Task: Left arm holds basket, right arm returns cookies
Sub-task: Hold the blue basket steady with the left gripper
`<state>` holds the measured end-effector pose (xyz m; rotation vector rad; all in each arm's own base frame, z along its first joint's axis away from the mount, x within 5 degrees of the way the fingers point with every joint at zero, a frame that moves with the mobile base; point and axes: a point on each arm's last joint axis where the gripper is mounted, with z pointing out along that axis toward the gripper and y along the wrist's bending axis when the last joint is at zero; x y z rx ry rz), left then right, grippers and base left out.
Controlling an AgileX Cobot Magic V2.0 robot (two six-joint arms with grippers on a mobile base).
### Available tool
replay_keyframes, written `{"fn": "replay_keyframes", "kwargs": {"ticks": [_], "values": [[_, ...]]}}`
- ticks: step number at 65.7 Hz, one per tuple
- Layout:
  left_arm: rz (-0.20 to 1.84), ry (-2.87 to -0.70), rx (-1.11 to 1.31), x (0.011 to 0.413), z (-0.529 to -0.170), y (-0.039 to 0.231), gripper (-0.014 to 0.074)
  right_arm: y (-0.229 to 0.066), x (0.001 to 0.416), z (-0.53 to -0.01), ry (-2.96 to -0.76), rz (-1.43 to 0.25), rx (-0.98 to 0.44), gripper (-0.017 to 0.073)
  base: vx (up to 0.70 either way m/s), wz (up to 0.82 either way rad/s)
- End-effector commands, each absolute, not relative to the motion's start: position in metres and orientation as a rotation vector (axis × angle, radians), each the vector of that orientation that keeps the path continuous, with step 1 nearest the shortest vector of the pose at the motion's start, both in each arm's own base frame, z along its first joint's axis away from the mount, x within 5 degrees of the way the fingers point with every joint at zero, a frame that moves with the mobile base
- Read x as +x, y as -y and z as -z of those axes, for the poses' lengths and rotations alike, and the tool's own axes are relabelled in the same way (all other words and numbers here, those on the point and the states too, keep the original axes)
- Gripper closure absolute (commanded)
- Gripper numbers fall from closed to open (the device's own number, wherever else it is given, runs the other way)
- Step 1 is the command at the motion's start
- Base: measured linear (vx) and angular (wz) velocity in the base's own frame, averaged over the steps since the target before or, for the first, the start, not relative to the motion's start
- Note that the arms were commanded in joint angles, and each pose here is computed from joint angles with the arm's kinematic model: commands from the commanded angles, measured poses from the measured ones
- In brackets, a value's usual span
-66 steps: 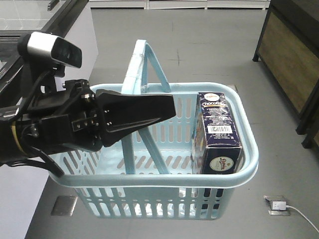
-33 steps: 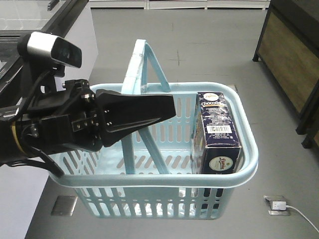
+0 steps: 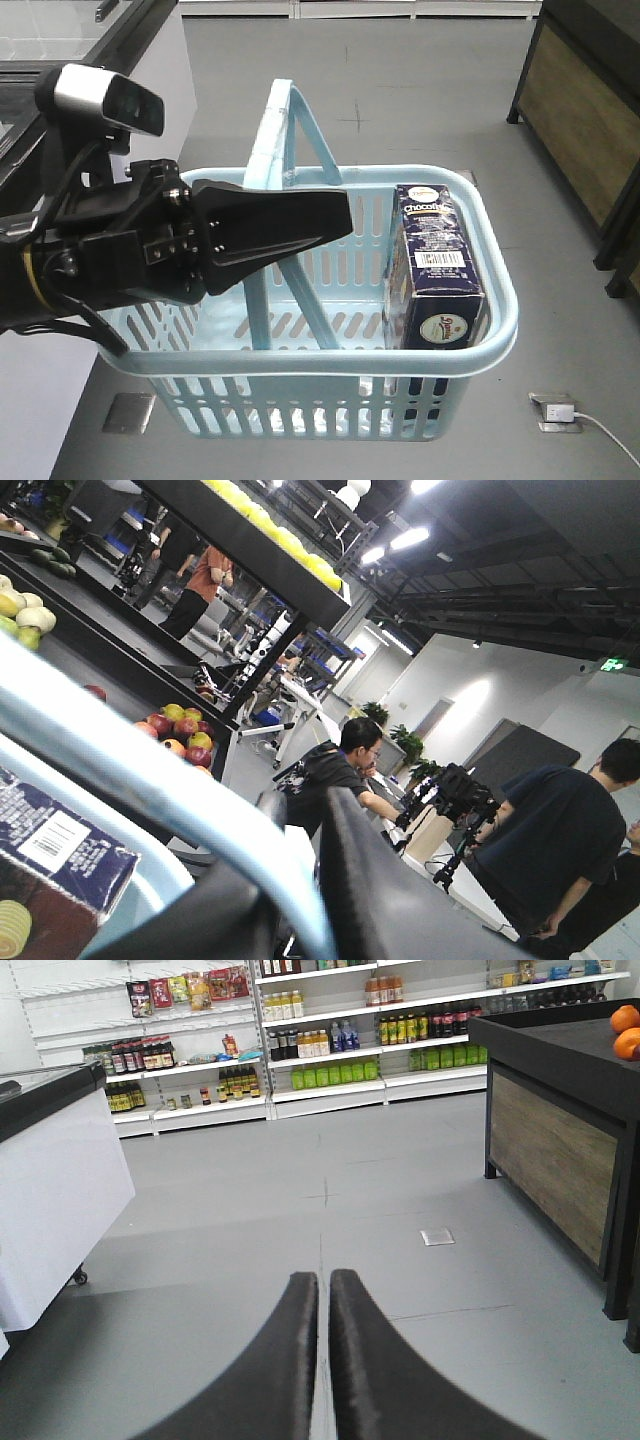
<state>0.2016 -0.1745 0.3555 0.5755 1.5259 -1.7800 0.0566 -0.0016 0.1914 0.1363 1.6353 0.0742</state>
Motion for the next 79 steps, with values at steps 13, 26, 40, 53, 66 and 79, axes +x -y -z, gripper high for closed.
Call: {"fn": "replay_keyframes", "kwargs": {"ticks": [13, 26, 40, 53, 66, 79], "values": [[1.883, -1.321, 0.597, 0.1897, -0.3839, 0.1696, 0.0596, 0.0022, 0.0574, -0.1923, -1.579, -0.062, 0.127, 0.0562, 0.0, 0.0], [1.883, -1.321, 0.597, 0.1897, -0.3839, 0.1696, 0.0596, 0.0022, 0.0574, -0.1923, -1.579, -0.062, 0.127, 0.0562, 0.0, 0.0], [1.883, -1.321, 0.597, 0.1897, -0.3839, 0.1696, 0.0596, 0.0022, 0.0574, -0.1923, -1.579, -0.062, 0.127, 0.0562, 0.0, 0.0], [1.883, -1.321, 0.597, 0.1897, -0.3839, 0.1696, 0.0596, 0.0022, 0.0574, -0.1923, -1.579, -0.062, 0.127, 0.0562, 0.0, 0.0], [1.883, -1.321, 0.597, 0.1897, -0.3839, 0.1696, 0.0596, 0.0022, 0.0574, -0.1923, -1.579, -0.062, 0.127, 0.0562, 0.0, 0.0], [1.883, -1.321, 0.597, 0.1897, -0.3839, 0.1696, 0.0596, 0.0022, 0.0574, -0.1923, -1.579, -0.062, 0.127, 0.0562, 0.03, 0.0]]}}
